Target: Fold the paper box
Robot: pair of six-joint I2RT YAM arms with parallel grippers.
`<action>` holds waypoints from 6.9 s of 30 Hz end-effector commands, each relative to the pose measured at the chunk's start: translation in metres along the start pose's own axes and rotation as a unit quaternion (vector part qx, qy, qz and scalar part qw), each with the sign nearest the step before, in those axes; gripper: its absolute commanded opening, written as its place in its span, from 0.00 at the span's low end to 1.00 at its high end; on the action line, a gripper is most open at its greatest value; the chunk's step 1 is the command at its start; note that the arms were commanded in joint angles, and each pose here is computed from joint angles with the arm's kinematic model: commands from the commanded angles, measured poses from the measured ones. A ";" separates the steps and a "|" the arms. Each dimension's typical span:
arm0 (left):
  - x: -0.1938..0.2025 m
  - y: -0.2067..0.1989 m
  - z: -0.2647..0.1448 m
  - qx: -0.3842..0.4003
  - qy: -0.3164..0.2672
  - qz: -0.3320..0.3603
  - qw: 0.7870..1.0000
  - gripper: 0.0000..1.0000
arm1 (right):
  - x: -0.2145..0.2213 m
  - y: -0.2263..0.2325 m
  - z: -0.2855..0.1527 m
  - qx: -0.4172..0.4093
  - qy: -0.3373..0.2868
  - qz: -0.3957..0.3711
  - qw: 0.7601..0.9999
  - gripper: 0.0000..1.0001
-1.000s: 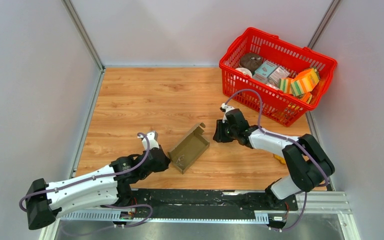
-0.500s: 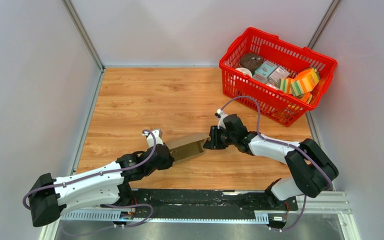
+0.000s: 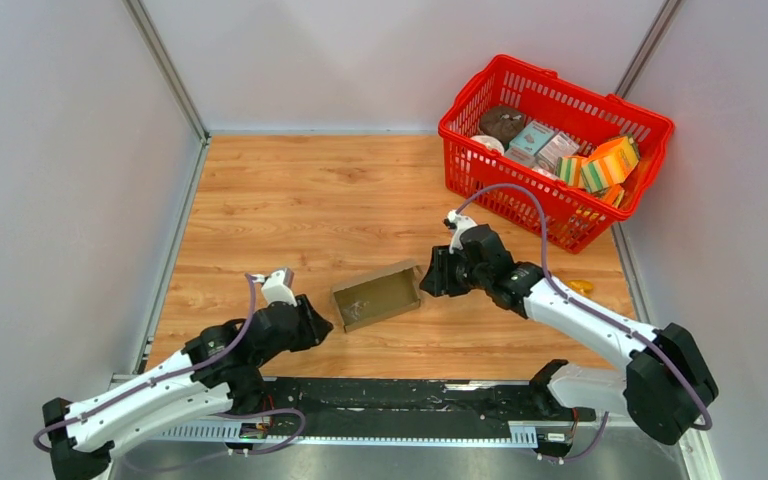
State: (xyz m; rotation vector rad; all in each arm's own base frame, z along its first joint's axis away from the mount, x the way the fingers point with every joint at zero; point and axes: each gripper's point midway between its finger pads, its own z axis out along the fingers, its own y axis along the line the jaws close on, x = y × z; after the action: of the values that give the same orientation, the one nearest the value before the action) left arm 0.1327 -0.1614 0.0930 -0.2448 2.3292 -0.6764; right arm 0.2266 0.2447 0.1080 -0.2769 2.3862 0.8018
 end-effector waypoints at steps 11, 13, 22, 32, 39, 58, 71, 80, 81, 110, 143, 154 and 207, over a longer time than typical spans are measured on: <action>-0.105 -0.053 -0.078 0.058 -0.136 0.084 0.985 0.76 | -0.078 0.051 -0.048 -0.109 -0.061 0.037 0.992 0.73; -0.115 -0.063 -0.075 0.051 -0.142 0.099 0.984 0.78 | -0.078 0.056 -0.033 -0.123 -0.033 0.051 0.991 0.75; -0.098 -0.072 -0.005 0.025 -0.054 0.144 0.988 0.66 | -0.073 0.040 0.005 -0.103 -0.010 0.063 0.993 0.64; -0.041 -0.028 0.026 -0.012 0.026 0.136 0.990 0.59 | -0.012 0.008 0.020 -0.077 0.028 0.076 0.994 0.59; -0.006 -0.008 0.035 -0.020 0.074 0.108 0.991 0.58 | 0.017 -0.012 0.033 -0.037 0.051 0.067 0.996 0.59; -0.057 -0.019 0.012 -0.002 -0.009 0.104 0.995 0.72 | -0.007 0.000 0.018 -0.041 0.025 0.014 0.999 0.64; -0.060 -0.016 0.045 0.049 -0.028 -0.005 0.998 0.73 | -0.027 -0.004 0.053 -0.064 0.037 0.017 0.997 0.40; -0.036 -0.017 0.060 0.082 0.000 -0.059 0.995 0.78 | -0.008 -0.038 0.057 -0.027 0.044 0.052 0.997 0.30; -0.037 -0.022 0.059 0.097 0.000 -0.061 0.993 0.78 | -0.008 -0.042 0.058 -0.025 0.043 0.056 0.997 0.29; -0.040 -0.047 0.069 0.173 -0.006 -0.192 0.966 0.47 | -0.008 -0.041 0.063 -0.046 0.043 0.095 0.994 0.51; -0.043 -0.046 0.044 0.224 -0.025 -0.322 0.919 0.42 | -0.048 0.038 0.004 -0.201 -0.059 0.375 0.903 0.98; -0.039 -0.044 0.043 0.222 -0.022 -0.302 0.927 0.60 | -0.043 0.040 0.011 -0.171 -0.051 0.404 0.897 0.70; -0.051 -0.061 -0.075 0.294 -0.103 0.020 0.950 0.76 | -0.006 -0.010 -0.019 0.271 0.336 0.394 0.811 0.72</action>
State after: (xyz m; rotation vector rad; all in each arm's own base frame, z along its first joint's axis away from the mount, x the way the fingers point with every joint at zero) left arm 0.1284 -0.1662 0.1828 -0.0377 1.9015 -1.1805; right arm 0.2248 0.2241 0.1054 0.8689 3.3111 0.3324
